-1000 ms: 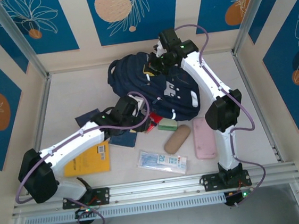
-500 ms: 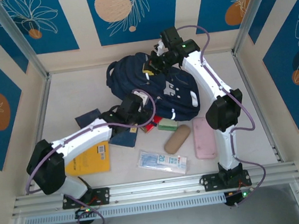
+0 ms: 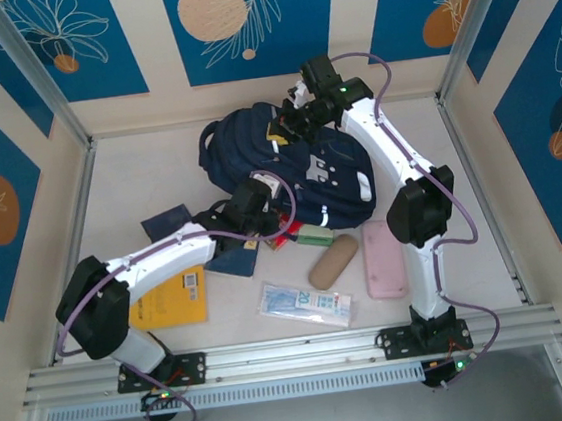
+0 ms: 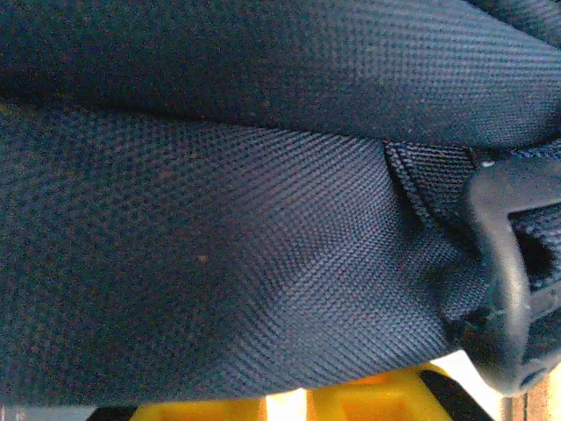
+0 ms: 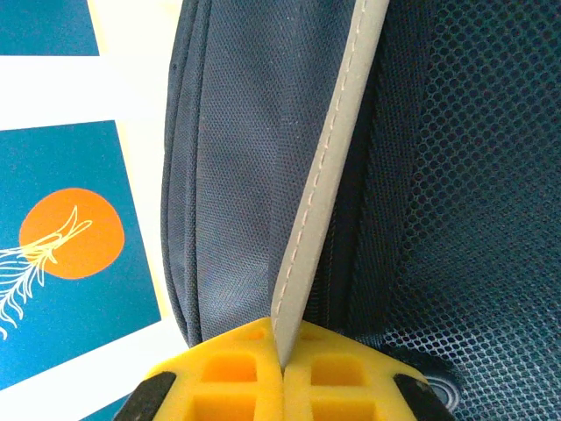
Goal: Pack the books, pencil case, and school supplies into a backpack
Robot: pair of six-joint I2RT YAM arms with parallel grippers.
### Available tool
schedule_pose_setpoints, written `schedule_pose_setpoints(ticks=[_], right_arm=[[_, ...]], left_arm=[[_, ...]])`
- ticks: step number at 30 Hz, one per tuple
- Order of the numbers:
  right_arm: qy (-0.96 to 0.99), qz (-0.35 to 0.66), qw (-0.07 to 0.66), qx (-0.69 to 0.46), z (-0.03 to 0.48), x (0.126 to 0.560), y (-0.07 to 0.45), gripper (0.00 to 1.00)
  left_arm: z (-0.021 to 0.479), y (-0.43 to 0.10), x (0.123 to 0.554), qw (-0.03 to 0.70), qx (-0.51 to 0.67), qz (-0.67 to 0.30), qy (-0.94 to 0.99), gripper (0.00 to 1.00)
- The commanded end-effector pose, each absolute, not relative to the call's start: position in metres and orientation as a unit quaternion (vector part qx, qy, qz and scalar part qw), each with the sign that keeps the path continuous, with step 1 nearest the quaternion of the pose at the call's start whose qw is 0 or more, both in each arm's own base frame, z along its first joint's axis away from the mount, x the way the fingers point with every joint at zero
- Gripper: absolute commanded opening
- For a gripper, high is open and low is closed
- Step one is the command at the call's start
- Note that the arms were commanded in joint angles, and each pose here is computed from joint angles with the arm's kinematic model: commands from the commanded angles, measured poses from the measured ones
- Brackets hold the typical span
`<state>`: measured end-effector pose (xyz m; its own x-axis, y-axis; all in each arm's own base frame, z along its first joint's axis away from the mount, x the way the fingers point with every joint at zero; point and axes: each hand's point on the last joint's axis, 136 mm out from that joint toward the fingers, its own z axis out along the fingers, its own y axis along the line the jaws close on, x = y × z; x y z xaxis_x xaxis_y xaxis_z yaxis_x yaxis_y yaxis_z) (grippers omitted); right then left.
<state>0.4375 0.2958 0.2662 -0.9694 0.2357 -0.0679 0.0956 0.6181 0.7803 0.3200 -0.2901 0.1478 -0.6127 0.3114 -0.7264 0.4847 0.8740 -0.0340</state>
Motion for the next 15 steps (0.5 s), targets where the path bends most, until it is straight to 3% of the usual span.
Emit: schedule_pose_setpoints(ticks=[1,10,15], right_arm=[[0.877,0.460,0.124,0.058,0.310,0.432,0.295,0.00],[0.891,0.430,0.138,0.053,0.298,0.434,0.289,0.00],[0.890,0.430,0.142,0.048,0.300,0.434,0.288,0.00]], left_arm=[[0.155,-0.282,0.324,0.395,0.219,-0.102,0.886,0.11],[0.150,-0.274,0.317,0.385,0.221,-0.107,0.890,0.00],[0.151,-0.268,0.313,0.396,0.222,-0.108,0.885,0.00]])
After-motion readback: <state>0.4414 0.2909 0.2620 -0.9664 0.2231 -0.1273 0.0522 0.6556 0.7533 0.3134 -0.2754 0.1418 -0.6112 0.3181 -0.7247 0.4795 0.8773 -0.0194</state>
